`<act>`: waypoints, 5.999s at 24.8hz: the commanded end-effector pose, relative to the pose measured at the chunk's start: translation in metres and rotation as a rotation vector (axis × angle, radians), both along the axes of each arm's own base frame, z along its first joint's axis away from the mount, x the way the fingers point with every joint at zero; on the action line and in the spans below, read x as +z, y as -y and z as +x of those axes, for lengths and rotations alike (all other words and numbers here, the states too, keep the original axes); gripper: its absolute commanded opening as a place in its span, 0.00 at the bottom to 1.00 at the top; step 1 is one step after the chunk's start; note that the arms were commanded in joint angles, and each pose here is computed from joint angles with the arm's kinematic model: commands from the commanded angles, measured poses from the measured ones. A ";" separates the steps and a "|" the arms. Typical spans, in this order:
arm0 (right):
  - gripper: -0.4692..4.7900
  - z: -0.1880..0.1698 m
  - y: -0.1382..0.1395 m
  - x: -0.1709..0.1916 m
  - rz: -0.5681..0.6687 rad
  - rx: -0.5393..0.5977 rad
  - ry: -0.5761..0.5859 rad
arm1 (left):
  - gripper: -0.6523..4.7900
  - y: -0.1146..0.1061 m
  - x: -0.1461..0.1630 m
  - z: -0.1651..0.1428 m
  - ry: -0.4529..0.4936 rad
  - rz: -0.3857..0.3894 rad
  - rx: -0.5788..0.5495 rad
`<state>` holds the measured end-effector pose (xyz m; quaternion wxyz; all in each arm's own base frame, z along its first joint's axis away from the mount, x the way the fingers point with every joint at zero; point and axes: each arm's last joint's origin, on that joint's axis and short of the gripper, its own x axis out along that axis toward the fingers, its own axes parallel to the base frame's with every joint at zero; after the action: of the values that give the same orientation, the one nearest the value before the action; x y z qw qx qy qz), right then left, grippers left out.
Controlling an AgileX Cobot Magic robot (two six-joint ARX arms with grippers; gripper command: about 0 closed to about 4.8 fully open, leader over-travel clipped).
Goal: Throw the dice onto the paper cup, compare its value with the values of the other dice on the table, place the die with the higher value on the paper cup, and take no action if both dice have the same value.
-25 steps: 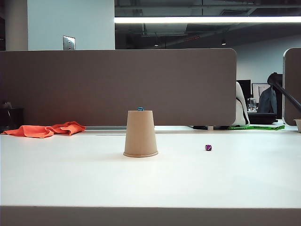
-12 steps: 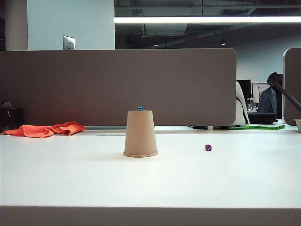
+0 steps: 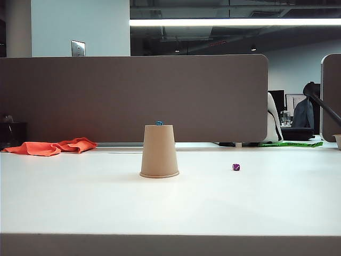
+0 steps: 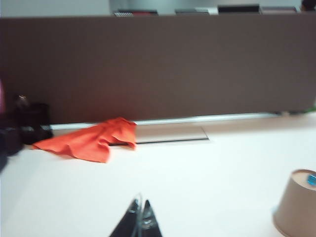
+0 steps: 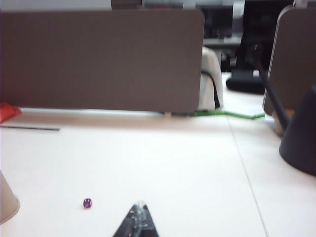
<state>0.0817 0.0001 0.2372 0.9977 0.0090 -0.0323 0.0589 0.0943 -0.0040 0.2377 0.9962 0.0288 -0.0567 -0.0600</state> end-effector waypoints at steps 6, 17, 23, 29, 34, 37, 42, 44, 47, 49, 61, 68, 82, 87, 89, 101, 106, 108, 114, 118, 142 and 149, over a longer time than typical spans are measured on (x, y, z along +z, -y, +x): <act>0.09 0.026 0.002 0.035 0.003 0.001 -0.139 | 0.11 0.024 0.053 0.056 -0.111 0.123 -0.225; 0.09 0.089 -0.019 0.048 -0.051 0.172 -0.407 | 0.11 0.080 0.030 0.123 -0.168 0.167 -0.423; 0.09 0.117 -0.045 0.044 -0.097 0.228 -0.522 | 0.11 0.086 0.011 0.139 -0.230 0.178 -0.433; 0.09 0.142 -0.073 0.034 -0.163 0.235 -0.604 | 0.11 0.092 0.003 0.152 -0.185 0.307 -0.477; 0.09 0.154 -0.083 0.031 -0.177 0.238 -0.596 | 0.11 0.098 0.006 0.170 -0.168 0.369 -0.479; 0.09 0.157 -0.086 0.029 -0.181 0.228 -0.586 | 0.11 0.103 0.011 0.182 -0.160 0.367 -0.492; 0.09 0.158 -0.086 0.029 -0.181 0.222 -0.580 | 0.16 0.118 0.011 0.209 -0.138 0.369 -0.666; 0.09 0.158 -0.086 0.029 -0.180 0.223 -0.578 | 0.27 0.122 0.008 0.217 -0.115 0.405 -0.730; 0.09 0.158 -0.086 0.029 -0.180 0.222 -0.578 | 0.29 0.126 0.001 0.225 -0.096 0.451 -0.769; 0.09 0.158 -0.086 0.029 -0.181 0.222 -0.579 | 0.29 0.128 -0.004 0.229 -0.106 0.456 -0.777; 0.09 0.158 -0.086 0.029 -0.181 0.222 -0.579 | 0.38 0.131 -0.022 0.231 -0.102 0.512 -0.903; 0.09 0.158 -0.086 0.029 -0.181 0.223 -0.579 | 0.38 0.134 -0.036 0.237 -0.122 0.504 -0.935; 0.09 0.157 -0.086 0.028 -0.182 0.225 -0.587 | 0.38 0.143 -0.025 0.260 -0.114 0.458 -0.948; 0.09 0.157 -0.086 0.028 -0.182 0.225 -0.586 | 0.38 0.143 -0.024 0.260 -0.135 0.447 -0.984; 0.09 0.157 -0.086 0.028 -0.182 0.225 -0.585 | 0.38 0.143 -0.026 0.259 -0.161 0.438 -1.008; 0.09 0.159 -0.086 0.030 -0.177 0.222 -0.561 | 0.38 0.143 -0.032 0.257 -0.209 0.436 -1.021; 0.09 0.159 -0.086 0.031 -0.176 0.222 -0.558 | 0.38 0.143 -0.032 0.258 -0.189 0.463 -1.018; 0.09 0.159 -0.086 0.031 -0.175 0.222 -0.556 | 0.38 0.143 -0.032 0.259 -0.190 0.467 -1.005; 0.09 0.159 -0.086 0.031 -0.175 0.223 -0.555 | 0.38 0.143 -0.032 0.259 -0.190 0.467 -1.005; 0.09 0.159 -0.086 0.031 -0.175 0.223 -0.555 | 0.37 0.143 -0.032 0.259 -0.195 0.465 -1.004; 0.09 0.159 -0.086 0.031 -0.175 0.223 -0.556 | 0.34 0.145 -0.046 0.266 -0.240 0.447 -0.995; 0.09 0.159 -0.086 0.031 -0.175 0.223 -0.556 | 0.22 0.145 -0.045 0.266 -0.237 0.448 -0.992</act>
<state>0.2399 0.0858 0.2639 0.9493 -0.0580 0.2610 0.1654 0.3596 -0.1489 0.1912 0.8174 0.2037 0.0677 -0.5346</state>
